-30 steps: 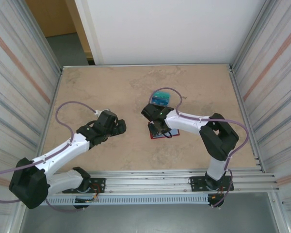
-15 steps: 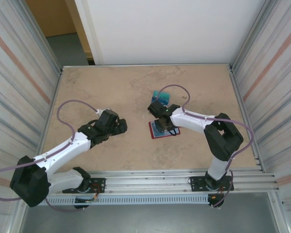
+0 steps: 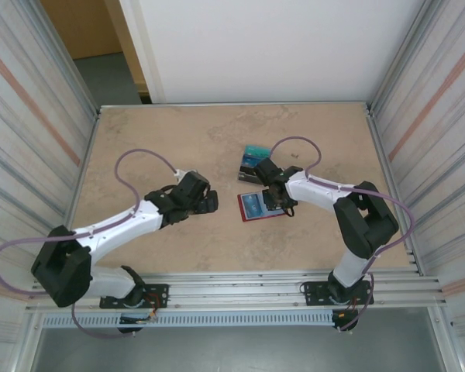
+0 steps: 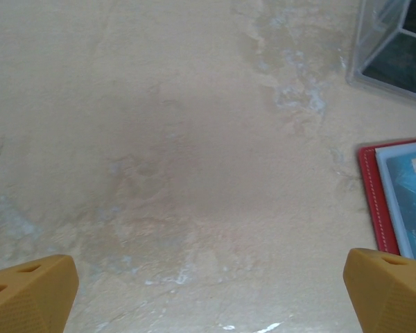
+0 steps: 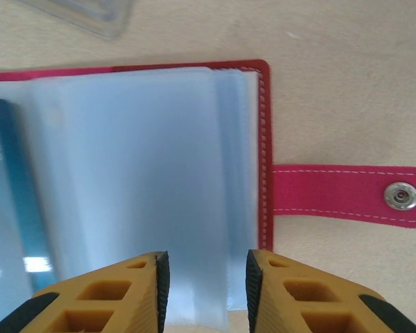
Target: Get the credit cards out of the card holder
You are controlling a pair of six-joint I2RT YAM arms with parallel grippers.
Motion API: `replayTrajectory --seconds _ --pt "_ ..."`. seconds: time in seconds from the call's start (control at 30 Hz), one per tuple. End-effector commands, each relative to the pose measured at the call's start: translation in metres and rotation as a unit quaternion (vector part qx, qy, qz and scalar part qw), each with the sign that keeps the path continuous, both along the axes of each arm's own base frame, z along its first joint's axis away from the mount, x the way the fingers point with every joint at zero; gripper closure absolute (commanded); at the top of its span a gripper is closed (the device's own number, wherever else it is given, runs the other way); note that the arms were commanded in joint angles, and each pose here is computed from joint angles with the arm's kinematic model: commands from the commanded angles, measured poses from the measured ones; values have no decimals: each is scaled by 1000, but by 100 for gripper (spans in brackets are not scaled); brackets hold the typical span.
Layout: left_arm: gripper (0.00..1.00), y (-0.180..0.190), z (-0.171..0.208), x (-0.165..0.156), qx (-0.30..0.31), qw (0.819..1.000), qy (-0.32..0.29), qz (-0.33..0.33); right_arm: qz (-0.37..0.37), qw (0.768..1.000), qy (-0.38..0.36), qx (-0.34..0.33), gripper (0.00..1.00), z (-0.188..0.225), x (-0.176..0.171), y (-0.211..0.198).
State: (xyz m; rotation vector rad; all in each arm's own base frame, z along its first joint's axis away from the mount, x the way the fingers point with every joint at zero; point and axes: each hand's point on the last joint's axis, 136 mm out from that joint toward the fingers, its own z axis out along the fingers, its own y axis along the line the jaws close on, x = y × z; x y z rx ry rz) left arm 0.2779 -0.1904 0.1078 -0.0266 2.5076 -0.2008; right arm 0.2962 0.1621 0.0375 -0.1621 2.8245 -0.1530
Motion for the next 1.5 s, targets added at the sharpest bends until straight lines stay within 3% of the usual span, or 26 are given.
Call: replayTrajectory --seconds 0.0,0.2,0.47,0.9,1.47 --pt "1 -19 7 10 14 999 -17 -24 -7 1000 -1 20 66 2 -1 -3" --pt "1 -55 -6 14 26 998 -6 -62 -15 999 12 40 70 -5 -2 -7" --pt "1 -90 -32 15 35 994 19 -98 -19 996 -18 83 71 29 3 -7" --pt "1 -104 -67 19 45 992 47 -106 10 964 27 265 72 41 1 46" --pt "1 -94 -86 12 66 990 67 -101 12 954 91 286 72 -2 5 67"
